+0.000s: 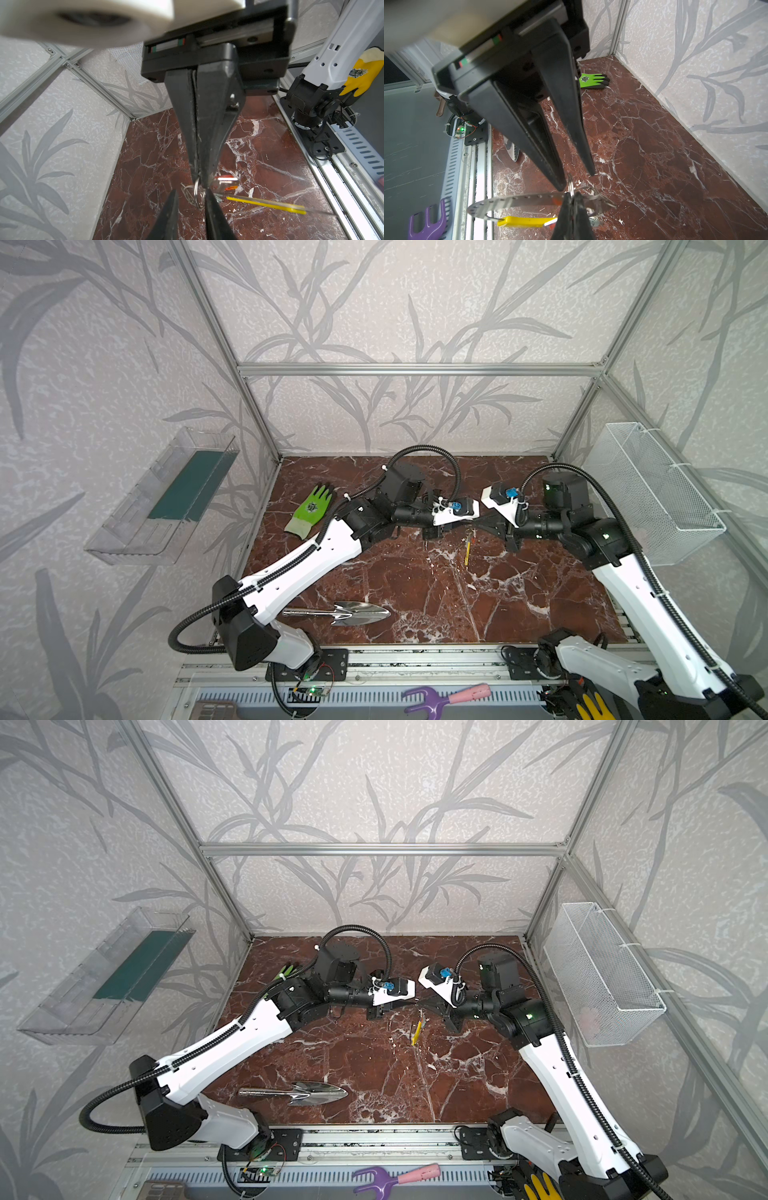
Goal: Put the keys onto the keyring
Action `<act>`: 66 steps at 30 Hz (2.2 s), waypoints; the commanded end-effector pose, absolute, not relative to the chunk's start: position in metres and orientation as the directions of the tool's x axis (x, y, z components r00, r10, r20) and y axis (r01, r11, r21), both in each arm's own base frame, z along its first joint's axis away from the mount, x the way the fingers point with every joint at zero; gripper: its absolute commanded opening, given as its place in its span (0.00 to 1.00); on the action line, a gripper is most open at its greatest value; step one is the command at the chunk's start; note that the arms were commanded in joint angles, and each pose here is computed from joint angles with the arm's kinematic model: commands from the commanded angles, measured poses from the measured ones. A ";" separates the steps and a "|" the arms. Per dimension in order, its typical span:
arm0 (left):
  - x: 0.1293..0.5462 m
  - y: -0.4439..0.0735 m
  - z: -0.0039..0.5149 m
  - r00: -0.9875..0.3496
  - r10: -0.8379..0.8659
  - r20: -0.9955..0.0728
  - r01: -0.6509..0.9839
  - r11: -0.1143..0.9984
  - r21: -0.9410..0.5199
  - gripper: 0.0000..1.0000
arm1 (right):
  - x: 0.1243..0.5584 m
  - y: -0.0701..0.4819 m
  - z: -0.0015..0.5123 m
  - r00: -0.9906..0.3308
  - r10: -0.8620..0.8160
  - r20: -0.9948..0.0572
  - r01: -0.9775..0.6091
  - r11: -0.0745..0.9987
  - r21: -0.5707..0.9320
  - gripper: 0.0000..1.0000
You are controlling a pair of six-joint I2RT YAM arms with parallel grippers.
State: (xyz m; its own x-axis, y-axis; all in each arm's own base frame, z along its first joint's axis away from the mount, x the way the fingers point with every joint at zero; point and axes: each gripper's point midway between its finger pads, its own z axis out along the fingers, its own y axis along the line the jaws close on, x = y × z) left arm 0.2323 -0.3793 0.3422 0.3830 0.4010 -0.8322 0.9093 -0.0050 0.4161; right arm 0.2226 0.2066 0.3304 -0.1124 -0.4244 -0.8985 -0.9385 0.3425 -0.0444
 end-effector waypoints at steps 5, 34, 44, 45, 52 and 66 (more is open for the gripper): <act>0.228 -0.383 0.350 0.415 0.388 -0.823 0.899 -0.037 0.436 0.10 | 0.220 0.211 0.344 -0.069 -0.411 -0.909 -0.943 0.324 -0.075 0.00; 0.250 -0.375 0.406 0.292 0.067 -0.954 0.925 0.233 0.299 0.00 | 0.241 0.195 0.335 -0.062 -0.300 -0.952 -0.863 0.495 -0.100 0.37; 0.252 -0.375 0.416 0.258 -0.023 -0.966 0.933 0.265 0.243 0.00 | 0.258 0.203 0.350 -0.019 -0.259 -0.966 -0.861 0.495 -0.115 0.22; 0.252 -0.375 0.417 0.258 -0.029 -0.966 0.933 0.268 0.241 0.00 | 0.258 0.204 0.352 -0.010 -0.258 -0.966 -0.864 0.488 -0.121 0.17; 0.255 -0.377 0.418 0.244 -0.070 -0.967 0.936 0.277 0.216 0.00 | 0.253 0.212 0.355 0.037 -0.268 -0.963 -0.893 0.423 -0.152 0.00; 0.262 -0.379 0.410 0.218 -0.098 -0.971 0.939 0.292 0.181 0.00 | 0.259 0.214 0.354 0.115 -0.360 -0.926 -0.853 0.442 -0.278 0.34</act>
State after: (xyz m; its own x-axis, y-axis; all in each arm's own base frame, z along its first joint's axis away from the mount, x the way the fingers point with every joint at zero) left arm 0.2614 -0.3805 0.3988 0.2049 -0.0508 -0.9775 0.9416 0.2830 0.1827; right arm 0.2606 0.2205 0.3443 0.0707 -0.3421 -0.9370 -0.8821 0.4171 -0.2188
